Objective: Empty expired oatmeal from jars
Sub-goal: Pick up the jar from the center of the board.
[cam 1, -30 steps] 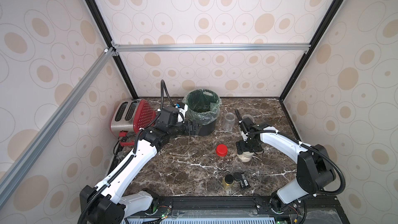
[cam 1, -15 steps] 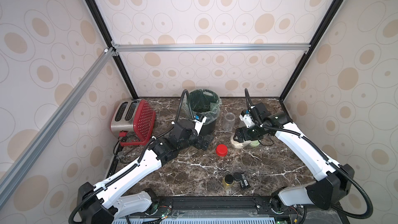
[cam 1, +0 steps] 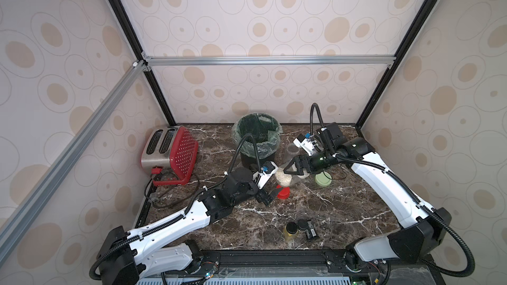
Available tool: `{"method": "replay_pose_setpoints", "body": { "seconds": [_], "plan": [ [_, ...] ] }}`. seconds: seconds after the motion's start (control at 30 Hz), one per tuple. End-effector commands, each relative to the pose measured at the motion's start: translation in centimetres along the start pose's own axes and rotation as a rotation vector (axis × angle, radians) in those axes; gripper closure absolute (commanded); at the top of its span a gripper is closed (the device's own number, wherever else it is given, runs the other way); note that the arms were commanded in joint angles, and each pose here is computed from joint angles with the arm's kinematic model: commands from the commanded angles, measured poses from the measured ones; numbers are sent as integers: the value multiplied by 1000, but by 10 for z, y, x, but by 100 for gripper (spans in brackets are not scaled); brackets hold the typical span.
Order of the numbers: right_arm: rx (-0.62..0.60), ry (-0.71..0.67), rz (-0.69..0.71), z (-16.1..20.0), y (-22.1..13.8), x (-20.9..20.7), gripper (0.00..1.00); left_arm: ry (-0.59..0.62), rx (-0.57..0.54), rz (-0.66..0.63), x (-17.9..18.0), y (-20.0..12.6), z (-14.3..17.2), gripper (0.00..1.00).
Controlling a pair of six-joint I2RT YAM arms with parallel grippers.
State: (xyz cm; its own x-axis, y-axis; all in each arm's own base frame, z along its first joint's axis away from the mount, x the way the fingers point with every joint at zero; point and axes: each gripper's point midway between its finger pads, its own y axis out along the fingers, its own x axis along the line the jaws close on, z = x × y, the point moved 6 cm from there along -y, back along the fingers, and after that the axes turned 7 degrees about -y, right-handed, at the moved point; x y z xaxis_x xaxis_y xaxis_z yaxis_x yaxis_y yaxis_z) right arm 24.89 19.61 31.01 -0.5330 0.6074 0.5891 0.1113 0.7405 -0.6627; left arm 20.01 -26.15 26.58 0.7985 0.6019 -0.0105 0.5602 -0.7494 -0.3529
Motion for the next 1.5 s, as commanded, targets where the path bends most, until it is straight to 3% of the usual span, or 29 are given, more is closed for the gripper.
{"method": "replay_pose_setpoints", "body": {
  "seconds": [0.0,0.37,0.67,0.8,0.97,1.07,1.17,1.23,1.27,1.37,1.47],
  "plan": [
    [-61,-56,-116,-18,-3,23,51,74,-93,42,-7,1,-21,1],
    [12,-63,-217,-23,18,41,56,207,-94,15,-5,2,-14,1],
    [34,-53,-233,-24,25,47,58,234,-70,-22,-1,0,-13,1],
    [40,-54,-232,-24,27,48,59,246,-57,-39,1,0,-13,7],
    [42,-50,-239,-24,27,49,57,243,-47,-54,3,0,-14,25],
    [41,-54,-229,-23,26,48,47,230,-57,-74,5,-1,-18,41],
    [35,-65,-181,-23,23,46,28,213,-68,-112,9,-3,-22,68],
    [28,-62,-119,-24,20,41,13,197,-72,-137,12,-3,-25,94],
    [26,-62,-94,-24,19,39,7,194,-71,-140,13,-4,-27,100],
    [15,-48,-57,-27,13,38,1,196,-86,-126,11,-4,-28,100],
    [5,-30,-69,-31,7,39,1,195,-110,-108,9,-4,-28,100]
  ]
}}
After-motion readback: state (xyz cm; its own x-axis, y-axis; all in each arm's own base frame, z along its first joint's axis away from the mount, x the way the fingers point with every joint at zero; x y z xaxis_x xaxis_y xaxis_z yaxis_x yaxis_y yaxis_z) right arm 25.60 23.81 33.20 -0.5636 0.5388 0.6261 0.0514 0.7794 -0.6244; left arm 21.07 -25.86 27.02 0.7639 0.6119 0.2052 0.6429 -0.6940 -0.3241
